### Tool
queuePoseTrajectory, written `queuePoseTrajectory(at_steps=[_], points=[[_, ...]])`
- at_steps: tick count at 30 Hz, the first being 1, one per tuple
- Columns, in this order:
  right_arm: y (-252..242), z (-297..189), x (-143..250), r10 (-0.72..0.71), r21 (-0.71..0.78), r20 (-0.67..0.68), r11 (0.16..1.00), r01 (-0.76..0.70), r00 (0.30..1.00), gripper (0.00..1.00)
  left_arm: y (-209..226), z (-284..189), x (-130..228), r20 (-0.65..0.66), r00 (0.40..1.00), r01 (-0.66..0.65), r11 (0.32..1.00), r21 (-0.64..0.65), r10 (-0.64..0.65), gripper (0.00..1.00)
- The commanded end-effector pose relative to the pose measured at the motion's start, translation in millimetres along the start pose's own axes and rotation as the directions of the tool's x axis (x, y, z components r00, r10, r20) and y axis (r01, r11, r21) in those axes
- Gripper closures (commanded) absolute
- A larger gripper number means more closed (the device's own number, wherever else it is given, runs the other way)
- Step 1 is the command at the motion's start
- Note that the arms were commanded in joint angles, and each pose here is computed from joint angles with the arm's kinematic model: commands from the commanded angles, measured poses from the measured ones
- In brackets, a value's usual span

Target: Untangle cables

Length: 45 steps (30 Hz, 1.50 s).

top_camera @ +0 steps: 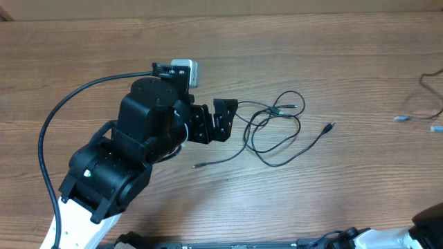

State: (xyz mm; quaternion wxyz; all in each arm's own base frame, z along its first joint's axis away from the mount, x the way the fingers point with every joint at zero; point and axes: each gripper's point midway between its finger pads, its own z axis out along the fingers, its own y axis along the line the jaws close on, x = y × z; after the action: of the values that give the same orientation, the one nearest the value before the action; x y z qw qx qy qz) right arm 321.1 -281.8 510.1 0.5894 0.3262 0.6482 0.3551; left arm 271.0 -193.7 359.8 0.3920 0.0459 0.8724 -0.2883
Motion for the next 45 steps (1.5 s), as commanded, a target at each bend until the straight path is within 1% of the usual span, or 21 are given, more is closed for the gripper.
queuePoseTrajectory(at_steps=[1, 2, 5, 6, 9, 11, 16, 17, 18, 19, 20, 21, 22, 23, 24, 25, 29, 30, 37, 41, 45], points=[[-78, -38, -25, -0.06, 0.395, 0.202, 0.918, -0.025, 0.977, 0.96, 2, -3, 1, -0.005, 1.0, -0.018, 1.0, -0.011, 0.018, 0.0], [-104, -53, -24, -0.029, 0.509, 0.252, 0.854, -0.107, 0.967, 0.96, 2, -3, 2, -0.008, 1.0, -0.018, 1.0, -0.012, 0.018, 0.0], [-147, -87, -15, -0.007, 0.697, 0.342, 0.673, -0.249, 0.94, 0.96, 4, -3, 4, -0.018, 1.0, -0.017, 1.0, -0.018, 0.017, 0.0], [-159, -100, -8, 0.018, 0.736, 0.38, 0.599, -0.314, 0.925, 0.96, 4, -3, 5, -0.023, 1.0, -0.016, 1.0, -0.02, 0.016, 0.0], [-180, -113, 5, 0.066, 0.767, 0.432, 0.497, -0.405, 0.899, 0.96, 6, -2, 9, -0.039, 0.999, -0.015, 0.999, -0.029, 0.014, 0.0], [-193, -116, 10, 0.075, 0.784, 0.434, 0.459, -0.417, 0.898, 0.96, 8, -1, 11, -0.05, 0.999, -0.014, 0.999, -0.035, 0.012, 0.0], [-231, -108, 22, 0.129, 0.797, 0.417, 0.424, -0.43, 0.9, 0.96, 10, 3, 14, -0.066, 0.998, -0.013, 0.999, -0.044, 0.01, 0.0], [-238, -105, 23, 0.138, 0.8, 0.412, 0.418, -0.43, 0.901, 0.89, 10, 4, 15, -0.071, 0.997, -0.012, 0.999, -0.047, 0.009, 0.0], [-246, -99, 25, 0.15, 0.804, 0.398, 0.417, -0.423, 0.905, 0.71, 11, 6, 16, -0.078, 0.997, -0.012, 0.999, -0.051, 0.008, 0.0], [-248, -96, 25, 0.151, 0.806, 0.384, 0.426, -0.411, 0.911, 0.71, 13, 7, 18, -0.089, 0.996, -0.011, 0.998, -0.057, 0.006, 0.0], [-251, -87, 22, 0.142, 0.807, 0.345, 0.459, -0.371, 0.928, 0.75, 13, 8, 19, -0.094, 0.996, -0.011, 0.998, -0.06, 0.005, 0.0], [-251, -72, 19, 0.133, 0.793, 0.295, 0.517, -0.321, 0.946, 0.81, 14, 10, 20, -0.099, 0.995, -0.01, 0.998, -0.063, 0.004, 0.0], [-251, -64, 17, 0.129, 0.782, 0.275, 0.547, -0.3, 0.953, 0.81, 14, 12, 21, -0.104, 0.995, -0.01, 0.998, -0.065, 0.003, 0.0], [-245, -44, 13, 0.11, 0.743, 0.217, 0.626, -0.237, 0.97, 0.81, 15, 14, 21, -0.109, 0.994, -0.01, 0.998, -0.068, 0.002, 0.0], [-238, -25, 13, 0.088, 0.704, 0.164, 0.687, -0.179, 0.983, 0.67, 16, 18, 22, -0.118, 0.993, -0.009, 0.997, -0.073, 0.001, 0.0], [-233, -13, 16, 0.072, 0.689, 0.122, 0.712, -0.137, 0.99, 0.56, 17, 21, 23, -0.126, 0.992, -0.009, 0.997, -0.078, -0.001, 0.0], [-219, 24, 39, -0.001, 0.667, -0.029, 0.744, 0.02, 1.0, 0.06, 21, 34, 28, -0.158, 0.987, -0.008, 0.995, -0.096, -0.007, 0.0], [-214, 35, 50, -0.008, 0.657, -0.071, 0.752, 0.052, 0.997, 0.0, 23, 38, 30, -0.168, 0.986, -0.008, 0.995, -0.102, -0.009, 0.0], [-186, 83, 127, 0.083, 0.617, -0.268, 0.78, 0.105, 0.96, 0.0, 35, 71, 45, -0.252, 0.967, -0.009, 0.989, -0.15, -0.029, 0.0], [-171, 101, 160, 0.096, 0.589, -0.35, 0.796, 0.139, 0.932, 0.0, 45, 93, 57, -0.309, 0.95, -0.012, 0.983, -0.184, -0.046, 0.0], [-153, 115, 202, 0.089, 0.543, -0.474, 0.812, 0.211, 0.876, 0.0, 48, 114, 77, -0.392, 0.914, 0.031, 0.981, -0.191, -0.105, 0.0]])
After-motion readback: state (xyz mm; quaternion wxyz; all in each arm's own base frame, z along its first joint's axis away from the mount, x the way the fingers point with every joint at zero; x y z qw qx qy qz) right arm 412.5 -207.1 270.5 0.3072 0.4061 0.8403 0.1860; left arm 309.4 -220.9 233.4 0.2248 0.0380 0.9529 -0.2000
